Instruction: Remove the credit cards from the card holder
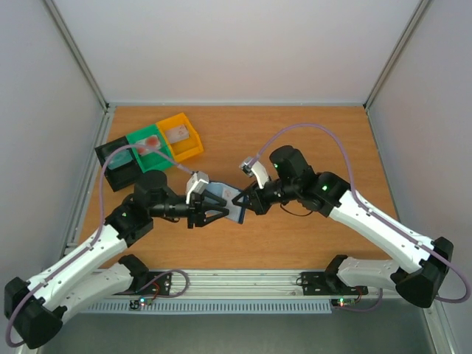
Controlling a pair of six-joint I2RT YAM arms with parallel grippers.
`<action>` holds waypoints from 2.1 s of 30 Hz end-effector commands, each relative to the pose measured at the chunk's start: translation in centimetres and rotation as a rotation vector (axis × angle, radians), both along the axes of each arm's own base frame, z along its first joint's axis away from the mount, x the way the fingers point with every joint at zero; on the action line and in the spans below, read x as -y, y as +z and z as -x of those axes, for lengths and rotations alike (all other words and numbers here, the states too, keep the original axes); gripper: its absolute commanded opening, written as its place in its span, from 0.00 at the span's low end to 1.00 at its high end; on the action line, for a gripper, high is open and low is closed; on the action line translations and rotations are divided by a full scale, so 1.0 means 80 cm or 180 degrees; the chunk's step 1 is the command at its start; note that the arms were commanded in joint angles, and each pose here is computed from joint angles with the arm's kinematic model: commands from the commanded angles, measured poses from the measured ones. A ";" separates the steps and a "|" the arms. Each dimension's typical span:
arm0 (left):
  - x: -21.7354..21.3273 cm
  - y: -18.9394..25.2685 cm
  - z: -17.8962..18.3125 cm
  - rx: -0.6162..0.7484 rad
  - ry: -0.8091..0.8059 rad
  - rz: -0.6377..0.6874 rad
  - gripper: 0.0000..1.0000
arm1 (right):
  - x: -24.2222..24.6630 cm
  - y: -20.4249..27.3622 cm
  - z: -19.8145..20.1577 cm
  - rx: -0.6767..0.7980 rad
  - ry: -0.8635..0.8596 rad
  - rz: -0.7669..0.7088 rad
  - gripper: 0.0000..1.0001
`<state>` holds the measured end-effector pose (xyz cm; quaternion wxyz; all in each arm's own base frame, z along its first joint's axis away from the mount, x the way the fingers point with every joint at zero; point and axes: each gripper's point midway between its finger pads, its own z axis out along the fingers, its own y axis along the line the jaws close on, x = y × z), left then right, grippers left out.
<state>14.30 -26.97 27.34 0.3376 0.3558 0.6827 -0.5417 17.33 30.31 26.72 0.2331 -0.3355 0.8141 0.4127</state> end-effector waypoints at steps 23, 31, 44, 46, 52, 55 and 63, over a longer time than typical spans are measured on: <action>0.006 0.059 0.007 0.0598 -0.0089 0.0565 0.47 | -0.022 0.069 0.072 0.0549 0.1284 -0.0878 0.01; -0.011 0.052 0.007 0.0645 0.0120 0.0264 0.55 | -0.007 0.058 0.056 0.0719 0.1039 -0.0633 0.01; -0.069 0.018 -0.051 0.0846 0.1066 -0.0464 0.99 | 0.011 0.067 0.088 0.0687 0.1339 -0.0649 0.01; -0.069 0.012 -0.050 0.0807 0.1036 -0.0494 0.99 | 0.012 0.071 0.091 0.0700 0.1373 -0.0681 0.01; -0.043 0.017 0.027 0.0775 -0.0140 -0.0009 0.99 | 0.011 0.073 0.092 0.0746 0.1424 -0.0695 0.01; -0.038 0.013 0.033 0.0781 -0.0291 0.0077 0.97 | 0.008 0.075 0.091 0.0740 0.1466 -0.0715 0.01; -0.038 0.020 0.035 0.0815 -0.0296 0.0155 0.04 | 0.009 0.073 0.088 0.0780 0.1468 -0.0640 0.02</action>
